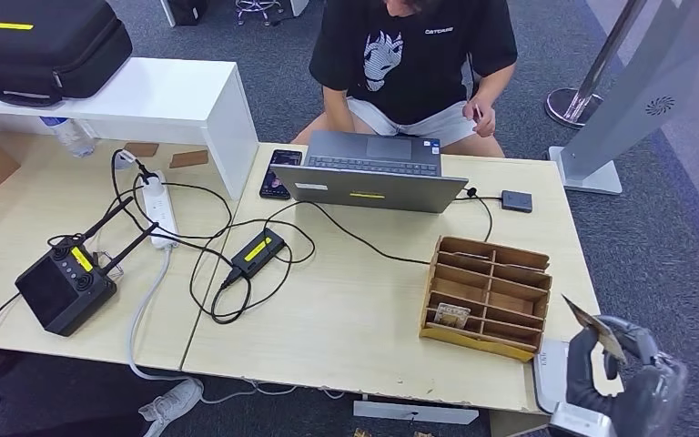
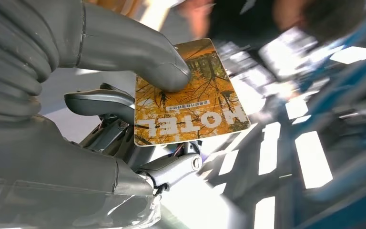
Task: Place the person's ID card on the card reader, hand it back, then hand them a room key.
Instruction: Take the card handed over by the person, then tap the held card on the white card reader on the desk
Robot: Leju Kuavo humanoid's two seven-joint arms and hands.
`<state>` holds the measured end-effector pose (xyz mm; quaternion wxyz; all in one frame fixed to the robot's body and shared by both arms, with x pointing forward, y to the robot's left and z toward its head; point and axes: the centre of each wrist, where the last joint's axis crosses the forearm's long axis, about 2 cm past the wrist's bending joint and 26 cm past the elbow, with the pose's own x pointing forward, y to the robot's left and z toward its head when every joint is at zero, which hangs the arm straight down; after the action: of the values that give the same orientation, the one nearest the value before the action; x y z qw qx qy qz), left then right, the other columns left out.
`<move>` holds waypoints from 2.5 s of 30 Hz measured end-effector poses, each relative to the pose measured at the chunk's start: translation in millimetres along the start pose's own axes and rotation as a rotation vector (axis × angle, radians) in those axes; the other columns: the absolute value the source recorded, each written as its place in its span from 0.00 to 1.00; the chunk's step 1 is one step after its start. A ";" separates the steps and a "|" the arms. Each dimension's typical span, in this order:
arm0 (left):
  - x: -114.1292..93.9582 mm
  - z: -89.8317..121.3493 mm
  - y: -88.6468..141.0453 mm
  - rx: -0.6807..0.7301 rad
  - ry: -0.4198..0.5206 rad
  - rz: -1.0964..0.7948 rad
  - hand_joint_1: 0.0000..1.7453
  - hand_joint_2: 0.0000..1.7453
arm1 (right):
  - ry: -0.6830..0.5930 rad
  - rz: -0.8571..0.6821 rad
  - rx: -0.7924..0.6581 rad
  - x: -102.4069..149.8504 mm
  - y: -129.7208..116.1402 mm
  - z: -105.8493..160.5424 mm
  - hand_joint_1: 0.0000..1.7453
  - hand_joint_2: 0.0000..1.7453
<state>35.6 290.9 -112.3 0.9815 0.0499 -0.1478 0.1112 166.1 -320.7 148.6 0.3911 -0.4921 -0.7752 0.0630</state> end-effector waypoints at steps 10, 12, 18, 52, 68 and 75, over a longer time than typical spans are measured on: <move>-0.9 0.2 -0.4 0.003 0.004 0.019 0.00 1.00 | 0.316 0.255 0.130 -64.5 -31.5 15.4 1.00 1.00; -0.9 0.2 -0.6 0.003 0.004 0.021 0.00 1.00 | 0.344 0.268 0.156 -70.2 -33.3 17.6 1.00 1.00; -1.1 0.3 -0.6 0.004 0.005 0.026 0.00 1.00 | 0.379 0.283 0.199 -77.8 -33.4 20.9 1.00 1.00; -0.5 -0.1 1.6 -0.008 -0.006 0.017 0.00 1.00 | 0.339 0.443 0.532 -99.9 -6.7 17.2 1.00 1.00; 0.2 -0.1 0.7 -0.009 -0.004 -0.002 0.00 1.00 | 0.007 0.213 0.263 -36.0 -2.4 -54.1 1.00 1.00; 8.4 -2.1 3.7 -0.052 -0.019 -0.061 0.00 1.00 | -0.134 0.011 0.677 -5.5 64.0 -192.7 1.00 1.00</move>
<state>43.2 296.5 -111.6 0.9840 0.0298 -0.1582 0.0768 341.8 -348.0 246.9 0.4801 -0.3337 -0.7315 0.3508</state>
